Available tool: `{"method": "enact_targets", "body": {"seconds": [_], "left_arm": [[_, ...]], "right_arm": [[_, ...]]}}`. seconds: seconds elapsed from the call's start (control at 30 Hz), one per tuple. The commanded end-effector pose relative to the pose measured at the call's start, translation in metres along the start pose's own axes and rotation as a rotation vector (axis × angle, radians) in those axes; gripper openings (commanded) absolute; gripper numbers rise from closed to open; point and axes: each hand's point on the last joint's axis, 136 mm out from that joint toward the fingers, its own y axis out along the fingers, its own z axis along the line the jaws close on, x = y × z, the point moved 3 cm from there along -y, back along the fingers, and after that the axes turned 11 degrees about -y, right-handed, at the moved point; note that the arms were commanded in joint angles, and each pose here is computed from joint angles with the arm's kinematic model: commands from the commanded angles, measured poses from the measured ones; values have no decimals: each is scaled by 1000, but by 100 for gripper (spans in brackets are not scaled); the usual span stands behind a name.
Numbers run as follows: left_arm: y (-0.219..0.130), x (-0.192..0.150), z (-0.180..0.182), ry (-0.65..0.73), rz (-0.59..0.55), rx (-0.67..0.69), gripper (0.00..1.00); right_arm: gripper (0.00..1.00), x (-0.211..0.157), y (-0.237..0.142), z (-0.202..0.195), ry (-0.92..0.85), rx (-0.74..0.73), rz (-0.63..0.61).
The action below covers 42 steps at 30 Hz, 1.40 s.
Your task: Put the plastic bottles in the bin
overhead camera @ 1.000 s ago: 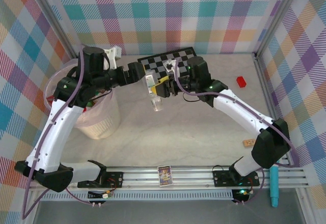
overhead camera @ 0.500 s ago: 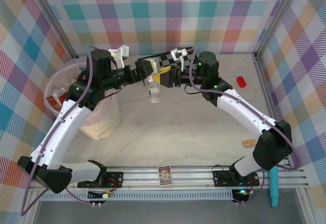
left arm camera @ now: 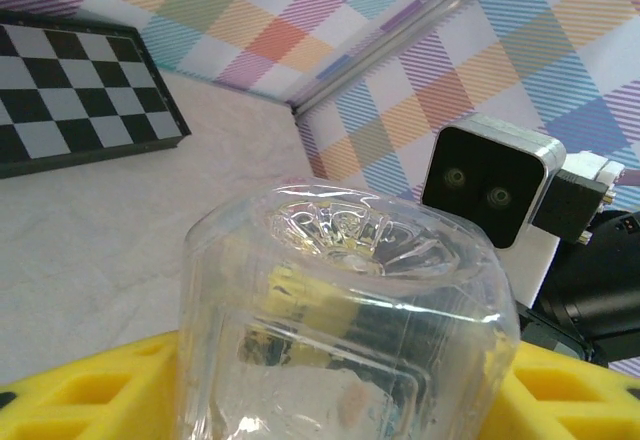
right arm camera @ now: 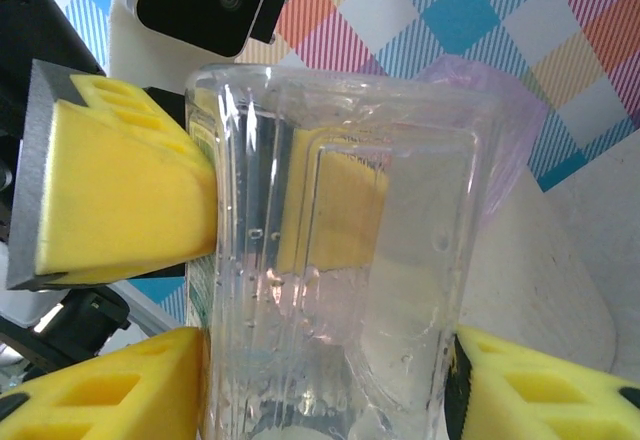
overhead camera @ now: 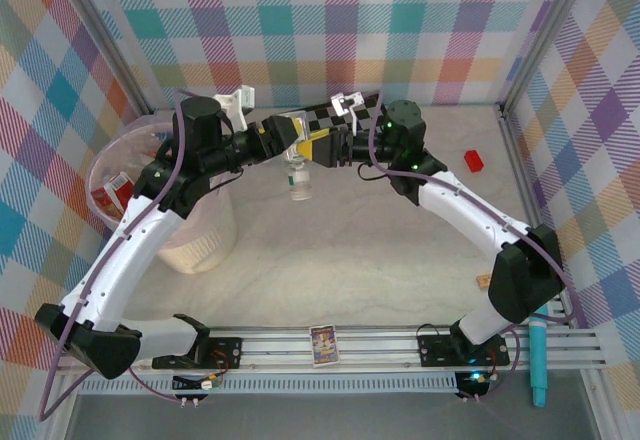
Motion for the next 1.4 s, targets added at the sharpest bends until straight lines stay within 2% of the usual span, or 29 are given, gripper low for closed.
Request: {"method": "enact_targets", "body": {"seconds": [0.0, 0.07, 0.17, 0.23, 0.33, 0.47, 0.6, 0.83, 0.97, 1.2, 1.37], "left_arm": [[-2, 2, -8, 9, -21, -17, 58], [-3, 5, -4, 28, -35, 21, 57], [-5, 14, 6, 69, -58, 112, 56], [-2, 20, 11, 74, -52, 145, 54], [-4, 35, 12, 70, -67, 162, 53], [-21, 59, 14, 83, -109, 220, 53], [-65, 88, 19, 78, -201, 300, 51], [-149, 107, 55, -5, -435, 497, 50], [-190, 114, 75, -103, -535, 541, 45], [-227, 129, 117, -240, -602, 637, 45], [-234, 128, 148, -269, -529, 833, 46]], "right_arm": [[63, 5, 8, 0, -25, 38, 0], [69, 8, 7, -2, -21, 36, -2], [86, 10, 2, -11, -17, -23, 23], [91, 11, -4, -22, -8, -103, 51], [100, 19, -27, -38, 21, -211, 29], [99, 19, -51, -51, 1, -379, 47], [99, 1, -64, -69, 32, -514, 104], [99, -39, -60, -84, 165, -454, 147], [99, -65, -62, -93, 227, -464, 193], [99, -94, -64, -102, 286, -458, 248], [99, -103, -65, -106, 295, -464, 275]]}}
